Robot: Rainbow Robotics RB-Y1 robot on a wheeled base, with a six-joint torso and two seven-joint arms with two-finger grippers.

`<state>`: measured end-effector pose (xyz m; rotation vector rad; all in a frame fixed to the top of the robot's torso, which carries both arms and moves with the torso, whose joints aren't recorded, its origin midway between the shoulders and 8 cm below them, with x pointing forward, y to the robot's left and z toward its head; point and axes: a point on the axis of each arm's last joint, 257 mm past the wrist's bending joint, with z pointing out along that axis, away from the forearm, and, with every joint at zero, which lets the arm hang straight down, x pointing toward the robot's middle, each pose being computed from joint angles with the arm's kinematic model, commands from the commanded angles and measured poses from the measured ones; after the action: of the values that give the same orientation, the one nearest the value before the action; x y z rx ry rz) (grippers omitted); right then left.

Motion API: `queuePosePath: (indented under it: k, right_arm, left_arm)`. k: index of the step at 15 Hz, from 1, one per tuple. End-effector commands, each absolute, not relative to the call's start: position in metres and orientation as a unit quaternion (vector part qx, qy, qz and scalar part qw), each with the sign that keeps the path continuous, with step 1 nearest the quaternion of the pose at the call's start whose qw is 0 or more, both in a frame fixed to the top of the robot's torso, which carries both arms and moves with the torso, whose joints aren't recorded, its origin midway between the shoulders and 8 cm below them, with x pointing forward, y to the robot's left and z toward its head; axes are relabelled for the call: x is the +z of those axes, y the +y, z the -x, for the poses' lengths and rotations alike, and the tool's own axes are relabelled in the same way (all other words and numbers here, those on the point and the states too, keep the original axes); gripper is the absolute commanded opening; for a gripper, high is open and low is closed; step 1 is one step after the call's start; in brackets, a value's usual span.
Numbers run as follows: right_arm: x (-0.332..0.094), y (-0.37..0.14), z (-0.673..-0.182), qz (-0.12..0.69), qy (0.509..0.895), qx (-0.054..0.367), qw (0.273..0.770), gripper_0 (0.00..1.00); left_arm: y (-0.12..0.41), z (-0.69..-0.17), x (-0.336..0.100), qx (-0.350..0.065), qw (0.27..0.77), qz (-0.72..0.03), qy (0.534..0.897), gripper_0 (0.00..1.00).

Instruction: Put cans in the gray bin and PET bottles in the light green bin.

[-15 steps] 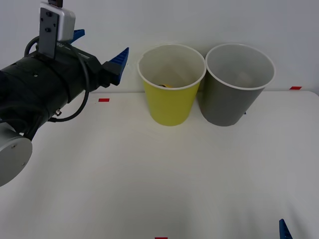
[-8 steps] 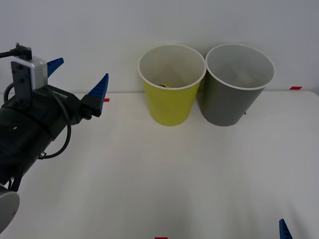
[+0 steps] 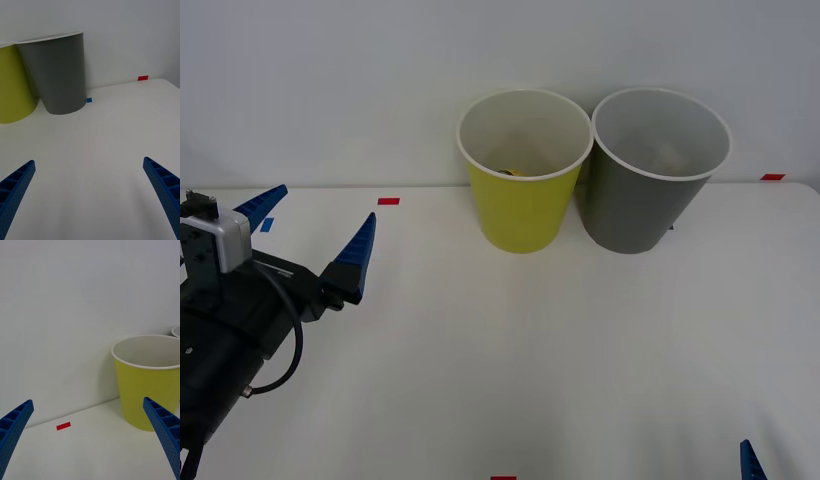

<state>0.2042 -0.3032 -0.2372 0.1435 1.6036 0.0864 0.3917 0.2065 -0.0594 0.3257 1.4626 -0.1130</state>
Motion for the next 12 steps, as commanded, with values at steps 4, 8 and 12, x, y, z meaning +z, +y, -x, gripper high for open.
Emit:
queuePosePath:
  k: [4,8,12]
  right_arm:
    - [-0.237,-0.303,-0.204,-0.064,0.718,0.039,0.692,1.0]
    - [-0.237,-0.303,-0.204,-0.064,0.718,0.039,0.692,1.0]
    - [-0.237,-0.303,-0.204,-0.064,0.718,0.039,0.692,1.0]
  left_arm:
    - [0.217,-0.376,-0.084,-0.033,0.742,-0.154,0.651,1.0]
    - [0.229,-0.354,-0.119,-0.027,0.745,-0.142,0.651,1.0]
    - [0.228,-0.314,-0.167,-0.053,0.74,-0.111,0.662,1.0]
